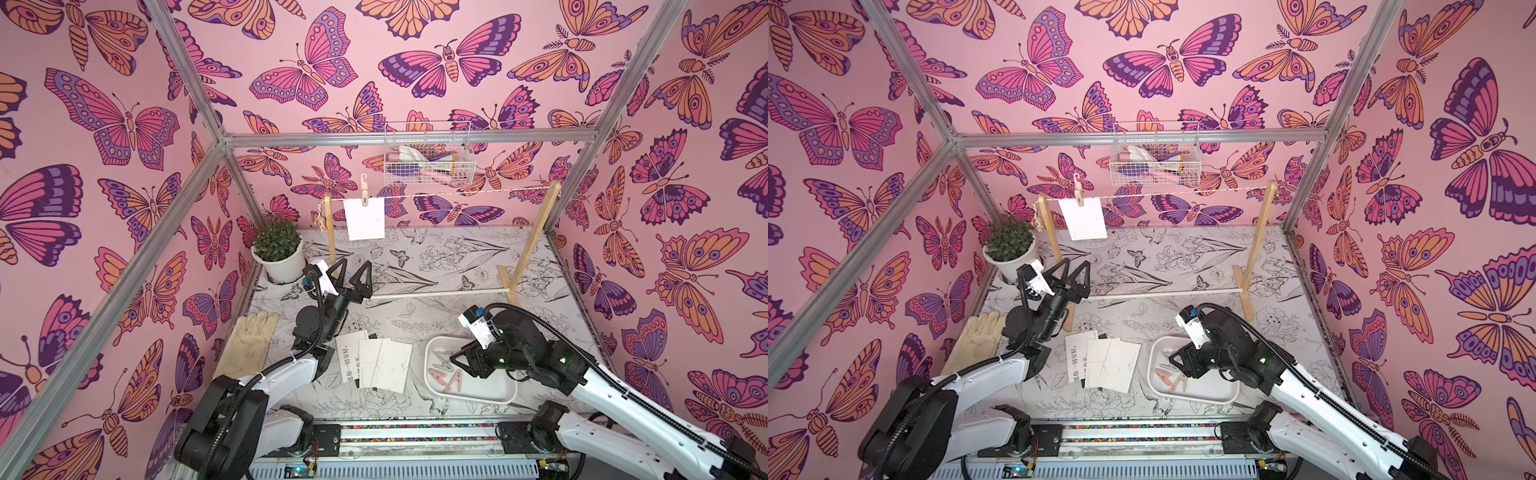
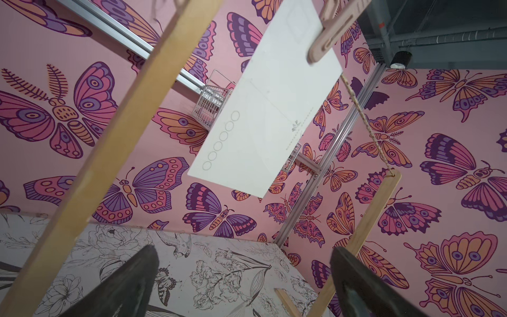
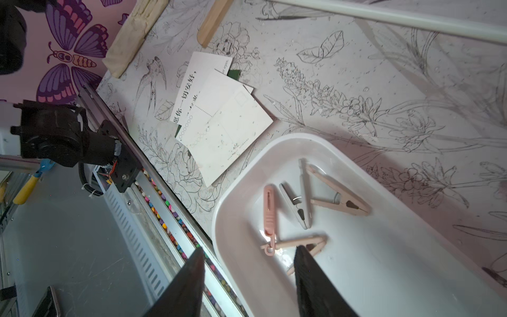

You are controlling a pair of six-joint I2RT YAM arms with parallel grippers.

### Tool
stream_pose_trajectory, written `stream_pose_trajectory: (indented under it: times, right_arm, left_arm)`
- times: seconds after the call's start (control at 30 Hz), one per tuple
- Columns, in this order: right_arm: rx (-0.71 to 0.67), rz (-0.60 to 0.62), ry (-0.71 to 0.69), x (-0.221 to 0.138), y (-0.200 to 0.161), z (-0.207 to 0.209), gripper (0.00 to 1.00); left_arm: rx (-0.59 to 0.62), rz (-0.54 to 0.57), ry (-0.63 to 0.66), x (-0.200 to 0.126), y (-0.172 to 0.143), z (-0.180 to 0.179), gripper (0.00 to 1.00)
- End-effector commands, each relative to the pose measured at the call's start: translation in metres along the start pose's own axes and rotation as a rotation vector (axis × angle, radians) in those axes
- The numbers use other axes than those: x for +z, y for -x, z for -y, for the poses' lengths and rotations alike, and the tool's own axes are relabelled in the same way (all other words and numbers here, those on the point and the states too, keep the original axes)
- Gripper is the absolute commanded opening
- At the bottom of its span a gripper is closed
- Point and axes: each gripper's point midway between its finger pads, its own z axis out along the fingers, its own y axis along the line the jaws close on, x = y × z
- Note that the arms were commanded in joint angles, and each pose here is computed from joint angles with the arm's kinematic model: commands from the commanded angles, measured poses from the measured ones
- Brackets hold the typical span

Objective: Remove the postcards from the strings
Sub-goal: Place the clamp in the storage box.

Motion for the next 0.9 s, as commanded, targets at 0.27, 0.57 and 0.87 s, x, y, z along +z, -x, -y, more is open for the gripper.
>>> stream_pose_trajectory:
  times: [0.27, 0.57, 0.87]
  right_arm:
    - [-0.349, 0.291, 0.311, -0.074, 0.120, -0.106, 0.54]
    - [-0.578, 0.604, 0.413, -0.124, 0.209, -0.162, 0.56]
    - [-0.638, 0.738, 0.394, -0.125, 0.295, -0.177, 0.56]
  left_arm:
    - [0.050, 0.047, -0.075, 0.012, 0.008, 0.006, 0.99]
    - [0.120, 0.064, -0.122, 0.031, 0.015, 0.015, 0.99]
    - [0.172, 0.115, -0.071, 0.047, 0.027, 0.007, 0.99]
